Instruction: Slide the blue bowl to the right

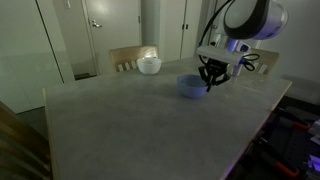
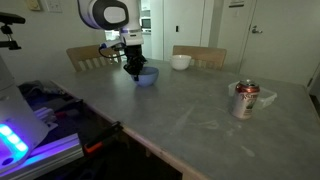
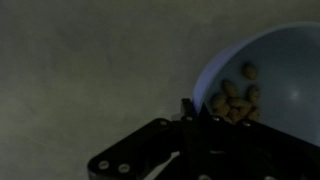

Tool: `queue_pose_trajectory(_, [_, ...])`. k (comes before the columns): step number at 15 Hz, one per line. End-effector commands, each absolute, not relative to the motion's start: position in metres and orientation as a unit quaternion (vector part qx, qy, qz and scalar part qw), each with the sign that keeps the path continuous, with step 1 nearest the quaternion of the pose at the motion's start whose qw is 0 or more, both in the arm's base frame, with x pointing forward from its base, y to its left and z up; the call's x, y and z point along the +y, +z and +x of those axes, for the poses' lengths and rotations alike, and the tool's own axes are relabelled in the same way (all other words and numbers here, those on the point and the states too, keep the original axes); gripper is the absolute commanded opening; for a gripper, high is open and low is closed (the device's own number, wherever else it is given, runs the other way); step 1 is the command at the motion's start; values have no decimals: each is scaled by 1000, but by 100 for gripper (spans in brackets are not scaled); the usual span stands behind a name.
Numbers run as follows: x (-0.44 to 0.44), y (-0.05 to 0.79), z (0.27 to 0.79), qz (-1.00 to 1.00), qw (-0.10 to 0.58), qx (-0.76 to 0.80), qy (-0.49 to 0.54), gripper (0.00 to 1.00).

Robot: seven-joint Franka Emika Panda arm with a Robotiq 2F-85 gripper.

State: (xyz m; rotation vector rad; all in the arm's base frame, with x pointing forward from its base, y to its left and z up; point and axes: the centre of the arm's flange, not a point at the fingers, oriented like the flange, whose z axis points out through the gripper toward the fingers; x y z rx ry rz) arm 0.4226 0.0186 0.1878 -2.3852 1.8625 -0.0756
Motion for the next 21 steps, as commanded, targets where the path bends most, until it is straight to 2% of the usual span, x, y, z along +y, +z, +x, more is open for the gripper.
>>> queue_pose_trajectory(1, [-1, 162, 440, -796, 75, 600, 7, 1])
queue_pose_trajectory(9, [-31, 174, 482, -814, 58, 579, 8, 1])
queue_pose_trajectory(13, [-26, 174, 486, -836, 81, 541, 34, 1])
queue_pose_trajectory(14, [-25, 173, 486, -844, 91, 526, 43, 22])
queue_pose_trajectory(15, [-24, 175, 485, -849, 94, 518, 51, 32])
queue_pose_trajectory(21, [-34, 206, 479, -875, 90, 471, 72, 74])
